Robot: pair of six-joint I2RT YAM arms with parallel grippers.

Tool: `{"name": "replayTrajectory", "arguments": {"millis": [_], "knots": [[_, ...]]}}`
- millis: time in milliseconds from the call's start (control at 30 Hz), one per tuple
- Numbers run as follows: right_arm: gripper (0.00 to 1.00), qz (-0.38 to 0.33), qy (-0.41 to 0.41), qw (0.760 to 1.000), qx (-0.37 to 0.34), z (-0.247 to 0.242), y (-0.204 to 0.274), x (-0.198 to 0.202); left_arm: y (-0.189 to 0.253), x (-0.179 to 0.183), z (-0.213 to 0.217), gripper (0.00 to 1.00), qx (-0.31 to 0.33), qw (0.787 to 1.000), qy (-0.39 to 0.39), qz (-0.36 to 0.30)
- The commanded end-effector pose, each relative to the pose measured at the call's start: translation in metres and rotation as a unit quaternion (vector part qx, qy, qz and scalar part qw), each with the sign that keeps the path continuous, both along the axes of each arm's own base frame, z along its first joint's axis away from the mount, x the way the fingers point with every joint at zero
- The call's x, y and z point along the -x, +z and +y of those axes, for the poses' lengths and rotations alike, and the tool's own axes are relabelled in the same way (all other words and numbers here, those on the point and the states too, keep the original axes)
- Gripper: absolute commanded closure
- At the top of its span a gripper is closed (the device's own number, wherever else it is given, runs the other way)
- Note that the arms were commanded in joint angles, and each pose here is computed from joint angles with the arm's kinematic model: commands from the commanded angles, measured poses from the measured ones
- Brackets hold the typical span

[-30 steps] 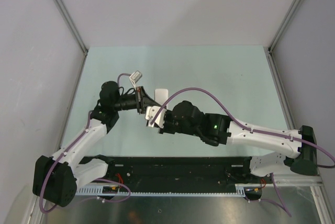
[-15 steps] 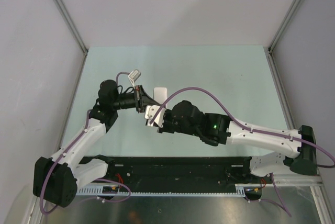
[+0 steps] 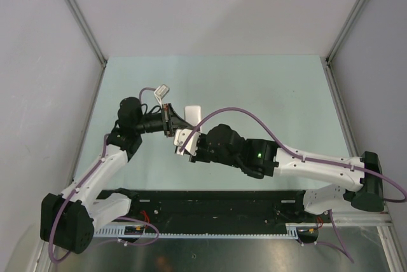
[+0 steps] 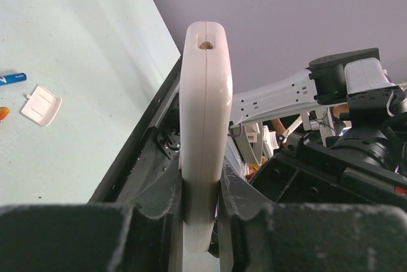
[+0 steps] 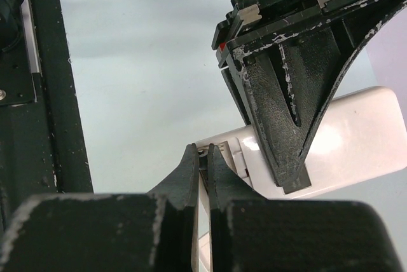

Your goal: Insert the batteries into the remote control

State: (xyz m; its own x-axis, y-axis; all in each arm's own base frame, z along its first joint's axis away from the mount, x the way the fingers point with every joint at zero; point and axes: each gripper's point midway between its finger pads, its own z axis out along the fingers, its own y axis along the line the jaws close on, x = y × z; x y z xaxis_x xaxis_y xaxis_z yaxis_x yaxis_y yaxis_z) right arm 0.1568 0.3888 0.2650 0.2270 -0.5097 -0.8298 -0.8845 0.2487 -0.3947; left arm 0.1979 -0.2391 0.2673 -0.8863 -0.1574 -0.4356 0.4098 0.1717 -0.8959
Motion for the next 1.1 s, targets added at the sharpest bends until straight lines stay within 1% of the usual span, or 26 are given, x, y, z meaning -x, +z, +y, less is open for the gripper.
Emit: {"name": "replayTrajectory", "arguments": {"millis": [0, 100, 267, 367, 500, 600, 933, 1067], "knots": [[1.0, 0.035, -0.059, 0.976, 0.206, -0.069, -0.09, -0.005, 0.067, 0.02, 0.006, 1.0, 0.044, 0.995, -0.034, -0.086], [1.0, 0.036, -0.062, 0.975, 0.21, -0.07, -0.093, -0.005, 0.069, 0.021, 0.007, 1.0, 0.045, 0.995, -0.034, -0.088], [0.97, 0.033, -0.071, 0.973, 0.217, -0.075, -0.097, -0.008, 0.069, 0.021, 0.007, 1.0, 0.045, 0.994, -0.035, -0.09], [0.94, 0.031, -0.075, 0.972, 0.219, -0.077, -0.099, -0.009, 0.069, 0.022, 0.007, 1.0, 0.045, 0.994, -0.035, -0.09], [0.86, 0.03, -0.076, 0.973, 0.218, -0.076, -0.098, -0.01, 0.068, 0.022, 0.008, 1.0, 0.044, 0.995, -0.034, -0.089], [0.82, 0.028, -0.077, 0.972, 0.218, -0.074, -0.1, -0.011, 0.066, 0.021, 0.007, 1.0, 0.044, 0.995, -0.033, -0.087], [0.75, 0.021, -0.087, 0.974, 0.207, -0.07, -0.096, -0.016, 0.059, 0.017, 0.007, 1.0, 0.041, 0.996, -0.024, -0.075], [0.73, 0.016, -0.095, 0.977, 0.192, -0.068, -0.09, -0.018, 0.055, 0.014, 0.006, 1.0, 0.039, 0.997, -0.019, -0.068]]}}
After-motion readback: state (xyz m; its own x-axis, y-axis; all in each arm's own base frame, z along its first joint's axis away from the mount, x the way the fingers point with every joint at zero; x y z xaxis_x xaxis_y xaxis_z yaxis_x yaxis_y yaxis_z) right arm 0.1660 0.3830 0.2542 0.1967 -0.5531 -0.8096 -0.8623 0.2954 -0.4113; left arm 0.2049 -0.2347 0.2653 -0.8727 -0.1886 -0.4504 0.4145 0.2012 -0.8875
